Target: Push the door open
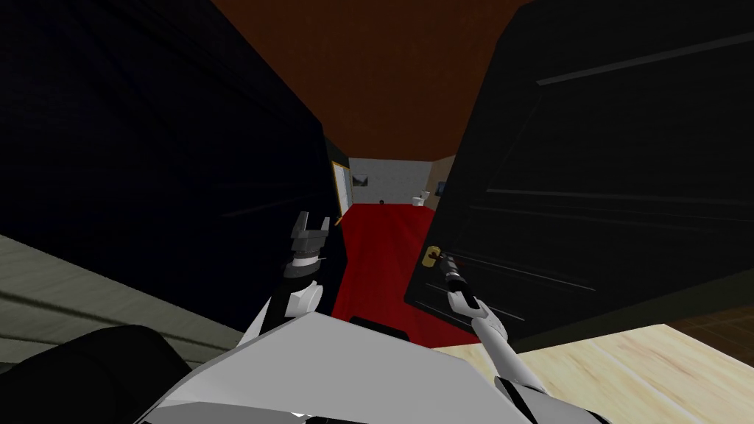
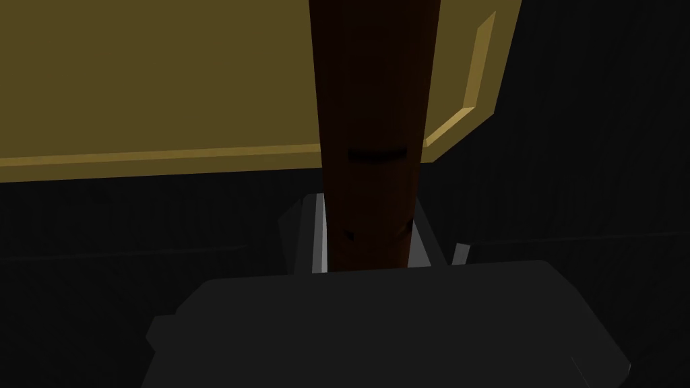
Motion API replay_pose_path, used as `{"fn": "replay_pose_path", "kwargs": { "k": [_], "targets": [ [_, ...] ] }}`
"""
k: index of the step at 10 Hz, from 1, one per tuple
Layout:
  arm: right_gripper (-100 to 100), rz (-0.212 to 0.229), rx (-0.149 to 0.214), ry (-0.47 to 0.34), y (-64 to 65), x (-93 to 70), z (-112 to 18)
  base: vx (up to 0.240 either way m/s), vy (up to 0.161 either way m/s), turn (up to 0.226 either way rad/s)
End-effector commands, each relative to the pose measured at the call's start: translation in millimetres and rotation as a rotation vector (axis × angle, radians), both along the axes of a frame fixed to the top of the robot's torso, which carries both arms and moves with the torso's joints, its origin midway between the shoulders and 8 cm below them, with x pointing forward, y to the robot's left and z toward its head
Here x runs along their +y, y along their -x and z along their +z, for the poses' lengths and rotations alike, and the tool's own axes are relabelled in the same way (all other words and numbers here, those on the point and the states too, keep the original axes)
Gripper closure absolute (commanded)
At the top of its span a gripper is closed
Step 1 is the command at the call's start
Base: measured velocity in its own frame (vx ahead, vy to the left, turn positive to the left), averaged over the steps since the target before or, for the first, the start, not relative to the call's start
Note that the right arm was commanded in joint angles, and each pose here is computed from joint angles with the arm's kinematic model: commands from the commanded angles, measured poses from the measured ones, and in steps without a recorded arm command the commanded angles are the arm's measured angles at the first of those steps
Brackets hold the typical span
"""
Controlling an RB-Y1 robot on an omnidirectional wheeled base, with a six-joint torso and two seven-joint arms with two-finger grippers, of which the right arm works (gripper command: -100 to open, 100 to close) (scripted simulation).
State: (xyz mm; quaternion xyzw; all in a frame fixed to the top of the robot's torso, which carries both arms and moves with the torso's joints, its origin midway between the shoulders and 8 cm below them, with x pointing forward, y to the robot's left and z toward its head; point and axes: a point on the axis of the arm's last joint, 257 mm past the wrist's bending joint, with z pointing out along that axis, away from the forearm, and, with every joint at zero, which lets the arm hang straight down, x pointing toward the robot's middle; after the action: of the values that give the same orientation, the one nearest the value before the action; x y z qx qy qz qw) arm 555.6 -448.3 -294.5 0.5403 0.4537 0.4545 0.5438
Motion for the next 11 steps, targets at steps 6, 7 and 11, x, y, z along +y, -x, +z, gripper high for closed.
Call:
{"fn": "replay_pose_path", "kwargs": {
  "k": [6, 7, 11],
  "targets": [
    [100, -0.089, 0.003, -0.002, 5.6, -33.4, 2.4, 0.177, 0.074, -0.05],
    [100, -0.084, 0.01, -0.004, 7.9, -30.8, -1.3, 0.084, 0.026, -0.027],
    [100, -0.128, 0.007, -0.002, 15.9, -52.8, 0.5, 0.16, 0.017, -0.041]
  ]
}}
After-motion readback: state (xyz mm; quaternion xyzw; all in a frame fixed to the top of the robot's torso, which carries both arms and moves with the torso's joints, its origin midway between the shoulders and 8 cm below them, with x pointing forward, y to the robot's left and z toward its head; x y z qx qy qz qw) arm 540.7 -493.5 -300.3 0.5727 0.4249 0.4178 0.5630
